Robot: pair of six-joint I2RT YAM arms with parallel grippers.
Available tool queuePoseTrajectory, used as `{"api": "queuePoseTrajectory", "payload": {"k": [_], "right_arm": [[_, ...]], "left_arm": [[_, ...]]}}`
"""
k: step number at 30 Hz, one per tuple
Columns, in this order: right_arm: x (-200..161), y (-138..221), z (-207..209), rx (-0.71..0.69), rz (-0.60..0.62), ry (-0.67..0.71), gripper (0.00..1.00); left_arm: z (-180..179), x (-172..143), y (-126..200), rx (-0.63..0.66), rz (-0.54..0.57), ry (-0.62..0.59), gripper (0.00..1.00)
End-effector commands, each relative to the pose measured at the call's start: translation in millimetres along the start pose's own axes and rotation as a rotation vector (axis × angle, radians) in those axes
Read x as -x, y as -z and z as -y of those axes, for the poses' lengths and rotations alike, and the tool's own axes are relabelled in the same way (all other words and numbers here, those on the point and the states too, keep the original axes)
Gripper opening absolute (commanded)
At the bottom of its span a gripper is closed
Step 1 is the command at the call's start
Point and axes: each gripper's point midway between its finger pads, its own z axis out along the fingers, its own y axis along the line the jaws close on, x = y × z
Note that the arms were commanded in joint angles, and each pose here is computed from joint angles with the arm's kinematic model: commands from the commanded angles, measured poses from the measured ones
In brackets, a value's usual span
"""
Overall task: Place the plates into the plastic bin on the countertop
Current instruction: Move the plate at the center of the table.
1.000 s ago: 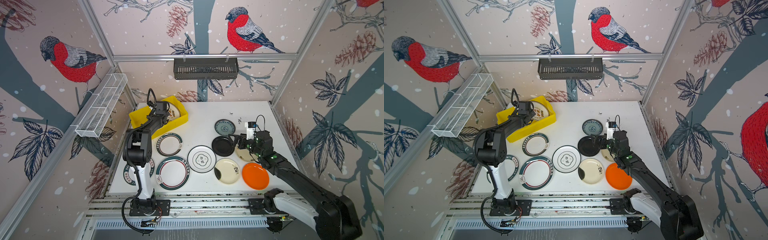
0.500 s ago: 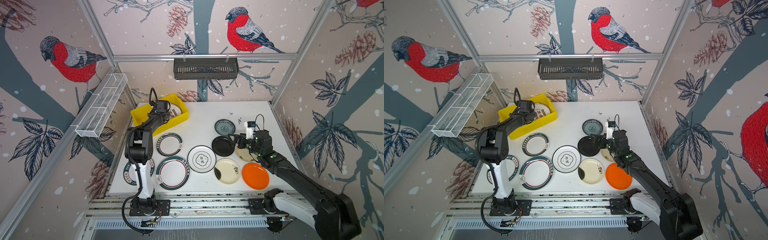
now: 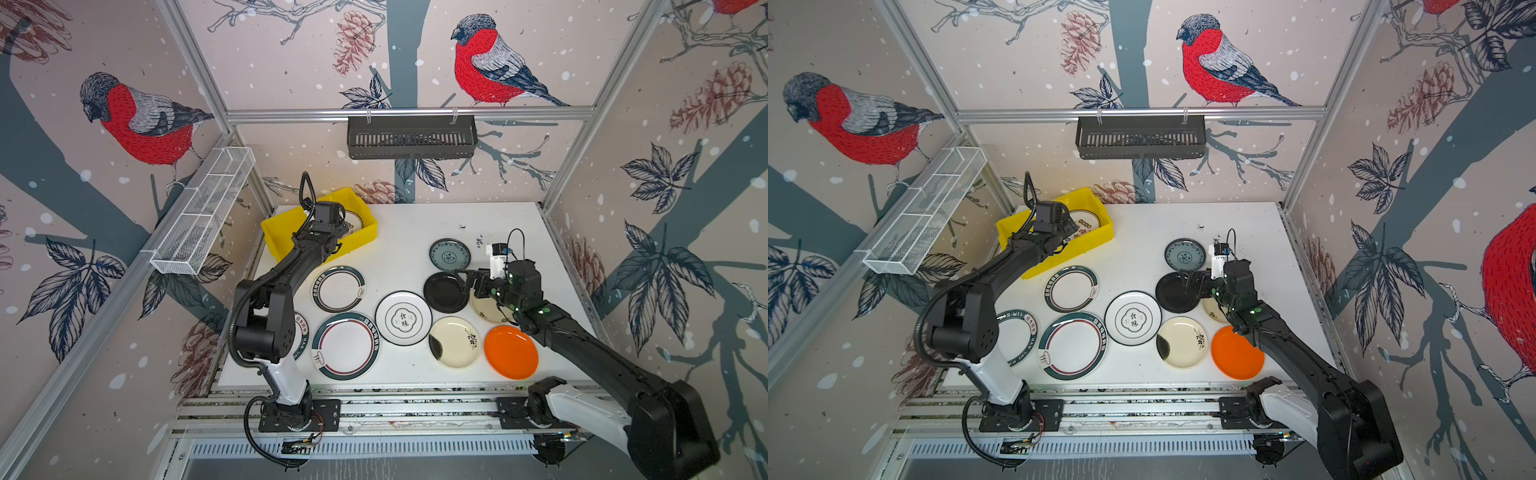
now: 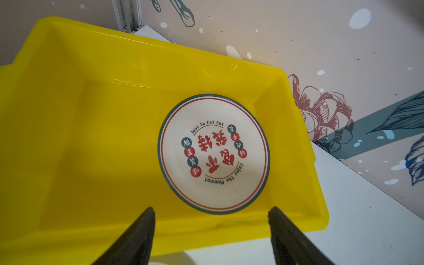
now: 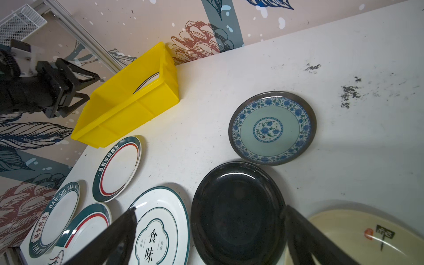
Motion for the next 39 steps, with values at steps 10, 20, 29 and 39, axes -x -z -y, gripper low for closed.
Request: {"api": "queuePoseTrajectory", "payload": {"k": [10, 20, 29, 39], "right_arm": [[6, 5, -9, 0.043, 0.046, 0.002, 1.0], [11, 11, -11, 0.03, 0.063, 0.016, 1.0], [11, 11, -12, 0.03, 0.063, 0.018, 1.0], [10, 10, -8, 0.012, 0.058, 0.019, 1.0]], "left_arm": [[-89, -73, 100, 0.163, -0.075, 0.01, 0.74], [-135, -122, 94, 0.237, -0.123, 0.035, 0.62], [-162, -146, 70, 0.326, -0.234, 0.079, 0.62], [-158, -157, 51, 0.271, -0.254, 0.101, 0.54]]}}
